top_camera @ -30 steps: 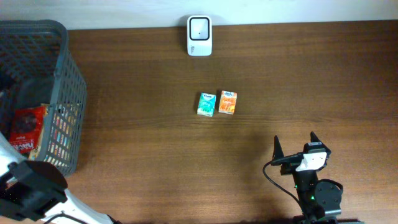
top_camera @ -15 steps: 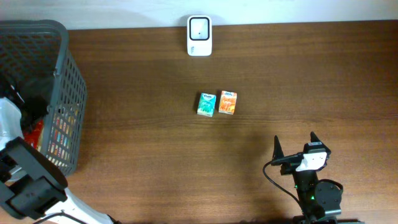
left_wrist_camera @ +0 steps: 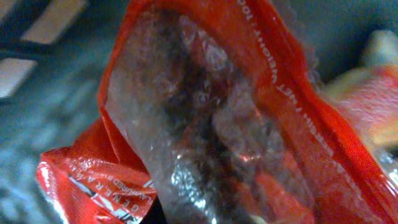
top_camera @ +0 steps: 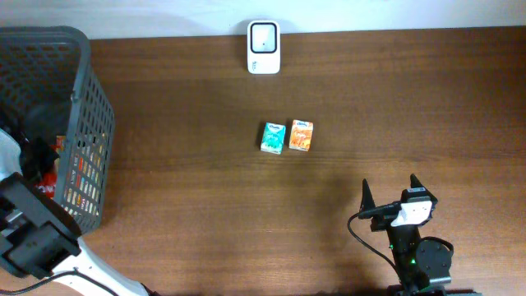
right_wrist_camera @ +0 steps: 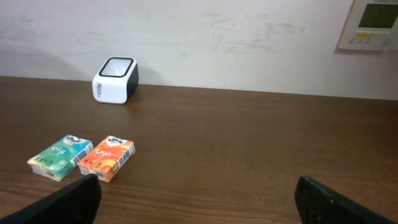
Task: Scan the item barcode
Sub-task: 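Reach the left gripper into the basket and grasp the red snack bag, then place the red bag left of the tissue pack with the left gripper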
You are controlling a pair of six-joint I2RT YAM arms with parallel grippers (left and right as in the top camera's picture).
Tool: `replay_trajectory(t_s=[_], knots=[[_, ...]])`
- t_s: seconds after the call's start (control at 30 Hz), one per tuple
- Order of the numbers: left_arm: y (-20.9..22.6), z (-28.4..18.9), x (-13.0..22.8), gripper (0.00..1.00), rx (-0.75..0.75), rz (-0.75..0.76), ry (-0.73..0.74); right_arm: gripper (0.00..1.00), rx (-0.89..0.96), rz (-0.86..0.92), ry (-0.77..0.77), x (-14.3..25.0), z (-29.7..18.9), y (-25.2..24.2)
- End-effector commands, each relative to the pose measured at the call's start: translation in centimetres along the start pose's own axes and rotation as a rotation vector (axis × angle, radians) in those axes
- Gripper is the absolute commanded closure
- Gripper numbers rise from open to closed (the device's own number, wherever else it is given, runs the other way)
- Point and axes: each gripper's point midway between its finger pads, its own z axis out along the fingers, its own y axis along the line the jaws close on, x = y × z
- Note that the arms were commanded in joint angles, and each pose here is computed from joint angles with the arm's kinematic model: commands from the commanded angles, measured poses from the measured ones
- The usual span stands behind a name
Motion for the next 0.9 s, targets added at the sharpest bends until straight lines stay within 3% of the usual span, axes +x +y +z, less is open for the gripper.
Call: replay_trajectory(t_s=[0.0, 0.1, 0.17, 0.3, 0.4, 0.53, 0.57, 0.63, 0.77, 0.87], knots=[[-4.9, -7.3, -4.0, 1.00, 0.297, -0.003, -0.100, 0.02, 0.017, 0.005, 0.006, 0.3, 0.0, -0.3], [-5.8, -16.8, -6.5, 1.00, 0.417, 0.021, -0.286, 0.02, 0.017, 0.005, 0.006, 0.3, 0.0, -0.3], [-6.6, -22.7, -6.0, 1.00, 0.520, 0.052, -0.387, 0.02, 0.017, 0.005, 0.006, 0.3, 0.0, -0.3], [-8.3, -34.1, -2.4, 1.00, 0.750, 0.154, -0.567, 0.02, 0.017, 0.005, 0.006, 0.3, 0.0, -0.3], [-11.8, -39.7, 3.1, 1.00, 0.888, 0.287, -0.582, 0.01, 0.017, 0.005, 0.006, 0.3, 0.0, -0.3], [-18.5, -40.0, 10.1, 1.00, 0.982, 0.469, -0.405, 0.02, 0.017, 0.005, 0.006, 0.3, 0.0, -0.3], [-22.4, -39.9, 13.6, 1.00, 1.024, 0.593, -0.355, 0.02, 0.017, 0.005, 0.006, 0.3, 0.0, -0.3], [-25.2, -38.7, 15.6, 1.00, 0.976, 0.650, -0.338, 0.02, 0.017, 0.005, 0.006, 0.3, 0.0, -0.3], [-27.9, -31.4, 17.5, 1.00, 0.602, 0.340, -0.271, 0.02, 0.017, 0.005, 0.006, 0.3, 0.0, -0.3], [-30.7, -26.8, 19.3, 1.00, 0.468, 0.339, -0.287, 0.01, 0.017, 0.005, 0.006, 0.3, 0.0, -0.3]])
